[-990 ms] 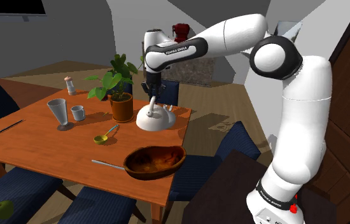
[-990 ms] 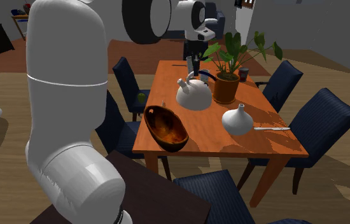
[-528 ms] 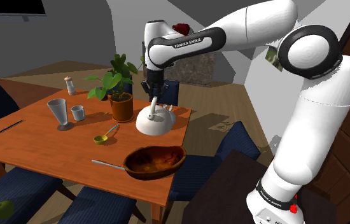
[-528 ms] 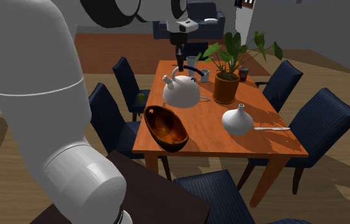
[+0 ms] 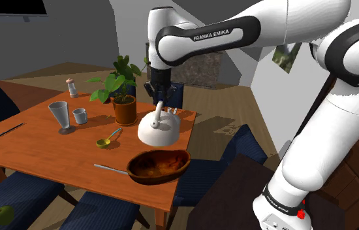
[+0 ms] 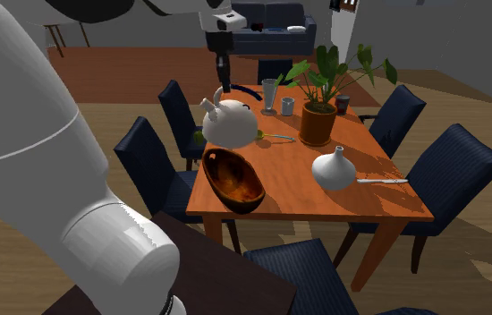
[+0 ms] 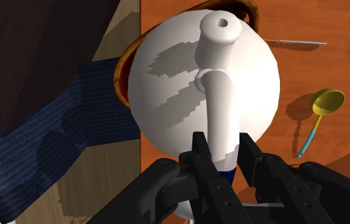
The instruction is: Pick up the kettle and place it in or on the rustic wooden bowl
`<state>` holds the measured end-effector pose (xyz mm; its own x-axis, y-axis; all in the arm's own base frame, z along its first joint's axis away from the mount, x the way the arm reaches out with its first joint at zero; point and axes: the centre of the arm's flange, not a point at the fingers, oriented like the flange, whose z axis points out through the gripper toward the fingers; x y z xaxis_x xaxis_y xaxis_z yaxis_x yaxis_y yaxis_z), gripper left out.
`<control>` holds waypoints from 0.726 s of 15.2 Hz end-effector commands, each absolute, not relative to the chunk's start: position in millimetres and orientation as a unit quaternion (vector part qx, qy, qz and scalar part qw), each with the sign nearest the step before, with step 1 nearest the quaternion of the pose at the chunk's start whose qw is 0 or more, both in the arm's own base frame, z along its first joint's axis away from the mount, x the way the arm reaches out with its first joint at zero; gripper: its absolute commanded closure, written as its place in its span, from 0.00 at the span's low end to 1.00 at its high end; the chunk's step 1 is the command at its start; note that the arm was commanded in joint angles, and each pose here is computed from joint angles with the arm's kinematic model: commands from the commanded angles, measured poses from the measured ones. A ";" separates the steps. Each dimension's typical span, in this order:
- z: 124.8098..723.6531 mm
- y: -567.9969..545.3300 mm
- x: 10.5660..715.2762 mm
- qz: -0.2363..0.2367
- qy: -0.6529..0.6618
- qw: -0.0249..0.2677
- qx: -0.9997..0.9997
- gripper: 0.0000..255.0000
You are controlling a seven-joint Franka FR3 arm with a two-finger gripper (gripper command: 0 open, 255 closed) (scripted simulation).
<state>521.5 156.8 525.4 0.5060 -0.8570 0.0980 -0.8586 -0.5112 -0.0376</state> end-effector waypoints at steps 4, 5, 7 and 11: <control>507.9 159.6 516.7 0.052 -0.495 0.008 0.867 1.00; 502.6 159.6 516.7 0.052 -0.495 0.008 0.867 1.00; 492.1 159.6 516.7 0.052 -0.495 0.008 0.867 1.00; 471.0 159.6 516.7 0.052 -0.495 0.008 0.867 1.00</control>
